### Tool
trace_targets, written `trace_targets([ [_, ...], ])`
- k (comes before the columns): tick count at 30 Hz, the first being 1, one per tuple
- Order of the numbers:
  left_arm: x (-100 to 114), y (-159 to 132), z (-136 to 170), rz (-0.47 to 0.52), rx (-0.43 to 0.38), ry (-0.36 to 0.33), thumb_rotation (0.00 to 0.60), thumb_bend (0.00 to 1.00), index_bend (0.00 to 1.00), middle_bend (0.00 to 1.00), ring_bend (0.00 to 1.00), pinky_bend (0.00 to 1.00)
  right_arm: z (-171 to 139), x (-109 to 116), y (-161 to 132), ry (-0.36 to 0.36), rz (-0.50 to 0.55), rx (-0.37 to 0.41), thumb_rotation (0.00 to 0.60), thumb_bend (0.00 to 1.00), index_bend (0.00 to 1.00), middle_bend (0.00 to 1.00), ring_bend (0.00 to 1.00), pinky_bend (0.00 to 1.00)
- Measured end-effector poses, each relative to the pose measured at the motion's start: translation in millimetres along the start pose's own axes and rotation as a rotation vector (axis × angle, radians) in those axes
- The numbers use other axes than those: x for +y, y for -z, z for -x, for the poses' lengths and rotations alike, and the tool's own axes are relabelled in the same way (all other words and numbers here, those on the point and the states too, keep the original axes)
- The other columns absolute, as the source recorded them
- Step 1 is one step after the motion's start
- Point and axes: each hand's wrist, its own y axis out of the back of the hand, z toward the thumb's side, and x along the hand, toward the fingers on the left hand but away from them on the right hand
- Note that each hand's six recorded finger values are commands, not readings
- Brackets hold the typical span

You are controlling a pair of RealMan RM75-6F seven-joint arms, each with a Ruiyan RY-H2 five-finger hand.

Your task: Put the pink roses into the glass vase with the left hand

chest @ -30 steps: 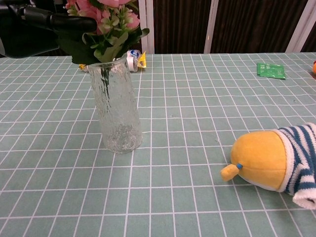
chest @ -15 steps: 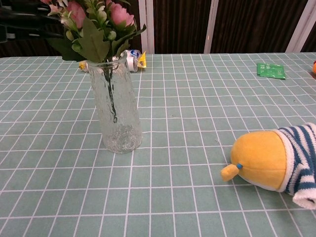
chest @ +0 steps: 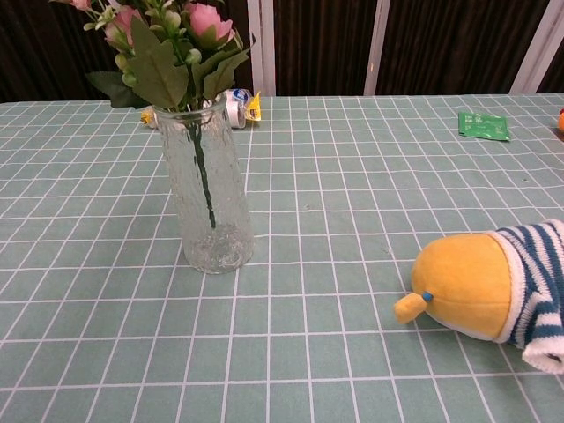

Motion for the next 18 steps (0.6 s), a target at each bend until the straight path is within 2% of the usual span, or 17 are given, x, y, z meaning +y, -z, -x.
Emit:
trace_targets([
  [4, 18.3, 33.6, 40.3, -0.203, 0.116, -0.16, 0.6, 0.26, 0.09, 0.12, 0.0, 0.11, -0.7, 1.1, -2.7, 0.003, 0.002, 0.017, 0.6, 0.27, 0.12, 0.07, 0.04, 0.0],
  [7, 25.5, 52.4, 69.0, -0.282, 0.173, -0.235, 0.6, 0.26, 0.09, 0.12, 0.0, 0.11, -0.8, 1.0, -4.3, 0.001, -0.001, 0.03, 0.6, 0.27, 0.12, 0.07, 0.04, 0.0],
  [11, 28.1, 57.7, 81.9, -0.341, 0.169, -0.269, 0.6, 0.26, 0.09, 0.12, 0.0, 0.11, -2.0, 0.4, -6.7, -0.007, -0.007, 0.048, 0.6, 0.27, 0.12, 0.07, 0.04, 0.0],
  [18, 34.3, 58.6, 86.6, -0.335, 0.144, -0.286, 0.6, 0.26, 0.12, 0.13, 0.0, 0.11, -4.4, 1.2, -10.7, -0.015, -0.016, 0.07, 0.6, 0.27, 0.12, 0.07, 0.04, 0.0],
])
